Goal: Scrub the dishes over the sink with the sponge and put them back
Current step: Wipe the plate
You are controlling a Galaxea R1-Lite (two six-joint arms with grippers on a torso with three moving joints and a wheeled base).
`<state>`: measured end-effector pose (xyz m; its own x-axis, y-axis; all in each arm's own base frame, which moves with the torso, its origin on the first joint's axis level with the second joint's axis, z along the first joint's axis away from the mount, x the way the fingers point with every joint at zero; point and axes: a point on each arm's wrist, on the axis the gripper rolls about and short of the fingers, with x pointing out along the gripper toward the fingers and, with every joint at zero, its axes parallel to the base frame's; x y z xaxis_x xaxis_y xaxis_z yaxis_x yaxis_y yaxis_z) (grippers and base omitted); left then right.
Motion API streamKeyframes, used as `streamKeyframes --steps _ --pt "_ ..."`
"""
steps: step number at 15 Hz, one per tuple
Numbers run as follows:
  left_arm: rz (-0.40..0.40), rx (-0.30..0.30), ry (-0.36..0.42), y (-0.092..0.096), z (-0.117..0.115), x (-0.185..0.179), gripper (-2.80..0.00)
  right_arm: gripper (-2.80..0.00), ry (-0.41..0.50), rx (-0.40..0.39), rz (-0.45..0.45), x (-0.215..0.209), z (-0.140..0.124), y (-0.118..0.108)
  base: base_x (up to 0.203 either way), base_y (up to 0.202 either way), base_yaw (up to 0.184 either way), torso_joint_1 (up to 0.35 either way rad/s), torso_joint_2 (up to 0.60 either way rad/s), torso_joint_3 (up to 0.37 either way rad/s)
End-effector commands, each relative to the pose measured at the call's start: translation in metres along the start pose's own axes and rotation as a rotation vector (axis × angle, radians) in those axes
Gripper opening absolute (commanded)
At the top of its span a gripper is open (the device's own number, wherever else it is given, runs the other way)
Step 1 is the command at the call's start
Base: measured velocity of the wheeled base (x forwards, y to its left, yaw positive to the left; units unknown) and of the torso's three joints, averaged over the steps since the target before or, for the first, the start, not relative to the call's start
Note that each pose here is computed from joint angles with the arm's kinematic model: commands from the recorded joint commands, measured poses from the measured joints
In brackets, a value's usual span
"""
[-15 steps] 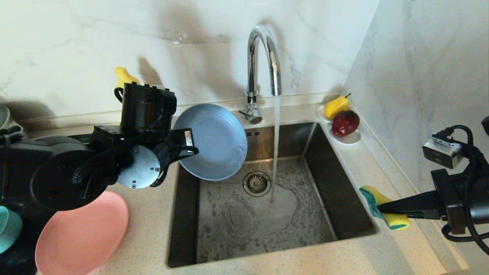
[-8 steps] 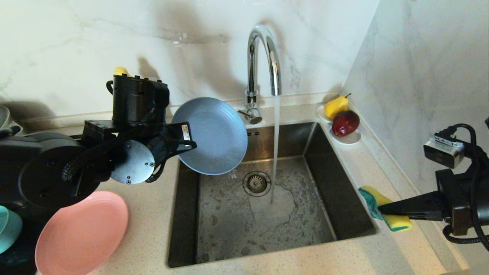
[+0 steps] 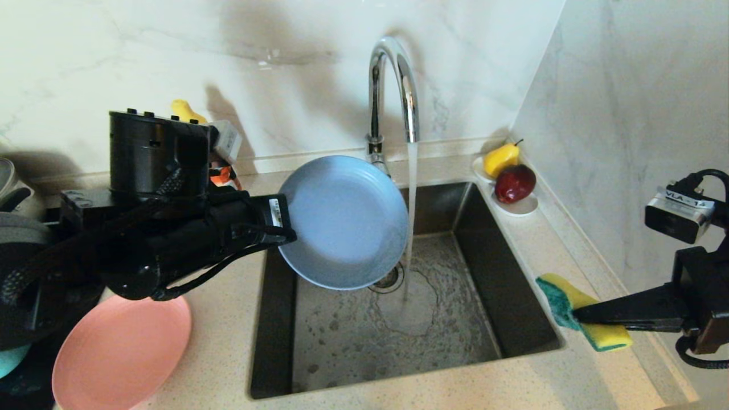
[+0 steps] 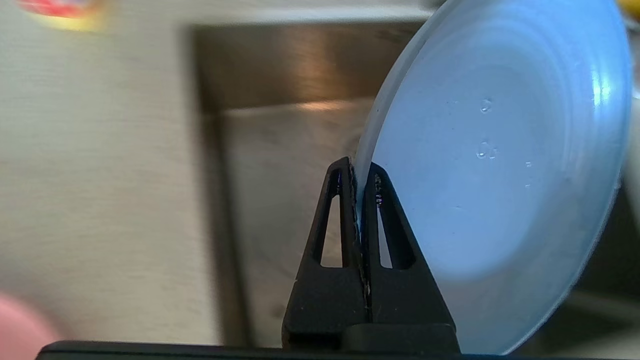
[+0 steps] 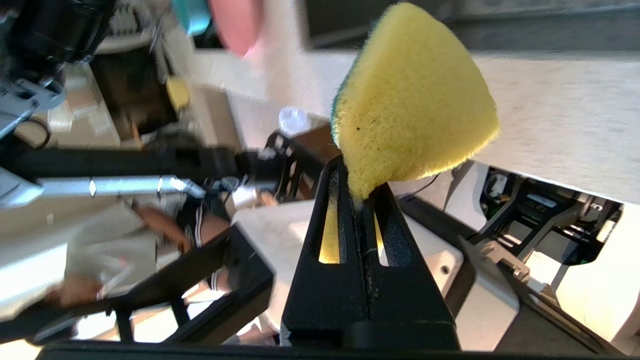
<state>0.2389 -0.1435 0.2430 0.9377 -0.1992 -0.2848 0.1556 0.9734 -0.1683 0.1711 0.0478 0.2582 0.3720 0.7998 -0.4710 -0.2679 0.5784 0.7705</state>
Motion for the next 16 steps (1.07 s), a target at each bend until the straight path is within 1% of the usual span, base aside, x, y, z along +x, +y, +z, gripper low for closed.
streamKeyframes --steps 1,2,3,4,5,8,10,11,14,16 --pt "-0.096 0.002 0.023 0.004 -0.007 -0.022 -2.8 -2.8 0.059 -0.052 0.047 0.008 -0.002 0.016 0.0 0.0 0.0 0.0 0.0 0.0" --pt "-0.154 0.006 0.043 0.005 -0.011 -0.027 -2.8 -2.8 0.089 -0.082 0.071 0.012 -0.001 0.027 0.0 0.0 0.0 0.0 0.0 0.0" --pt "-0.181 0.006 0.051 0.005 -0.012 -0.028 -2.8 -2.8 0.116 -0.094 0.083 0.014 0.0 0.034 0.0 0.0 0.0 0.0 0.0 0.0" --pt "-0.228 0.011 0.067 0.002 -0.015 -0.028 -2.8 -2.8 0.146 -0.112 0.099 0.018 0.0 0.043 0.0 0.0 0.0 0.0 0.0 0.0" --pt "-0.241 0.025 0.074 -0.001 -0.018 -0.027 -2.8 -2.8 0.173 -0.124 0.107 0.023 -0.001 0.047 0.0 0.0 0.0 0.0 0.0 0.0" --pt "-0.263 0.042 0.098 -0.007 -0.026 -0.028 -2.8 -2.8 0.238 -0.148 0.104 0.042 -0.002 0.055 0.0 0.0 0.0 0.0 0.0 0.0" --pt "-0.287 0.056 0.106 -0.015 -0.032 -0.03 -2.8 -2.8 0.293 -0.175 0.1 0.059 -0.006 0.062 0.0 0.0 0.0 0.0 0.0 0.0" --pt "-0.291 0.06 0.094 -0.019 -0.033 -0.028 -2.8 -2.8 0.31 -0.192 0.099 0.066 -0.007 0.067 0.0 0.0 0.0 0.0 0.0 0.0" --pt "-0.247 0.092 0.058 -0.03 -0.042 -0.021 -2.8 -2.8 0.337 -0.228 0.087 0.092 -0.002 0.081 0.0 0.0 0.0 0.0 0.0 0.0" --pt "-0.256 0.118 0.031 -0.035 -0.044 -0.022 -2.8 -2.8 0.364 -0.244 0.094 0.106 0.0 0.09 0.0 0.0 0.0 0.0 0.0 0.0"
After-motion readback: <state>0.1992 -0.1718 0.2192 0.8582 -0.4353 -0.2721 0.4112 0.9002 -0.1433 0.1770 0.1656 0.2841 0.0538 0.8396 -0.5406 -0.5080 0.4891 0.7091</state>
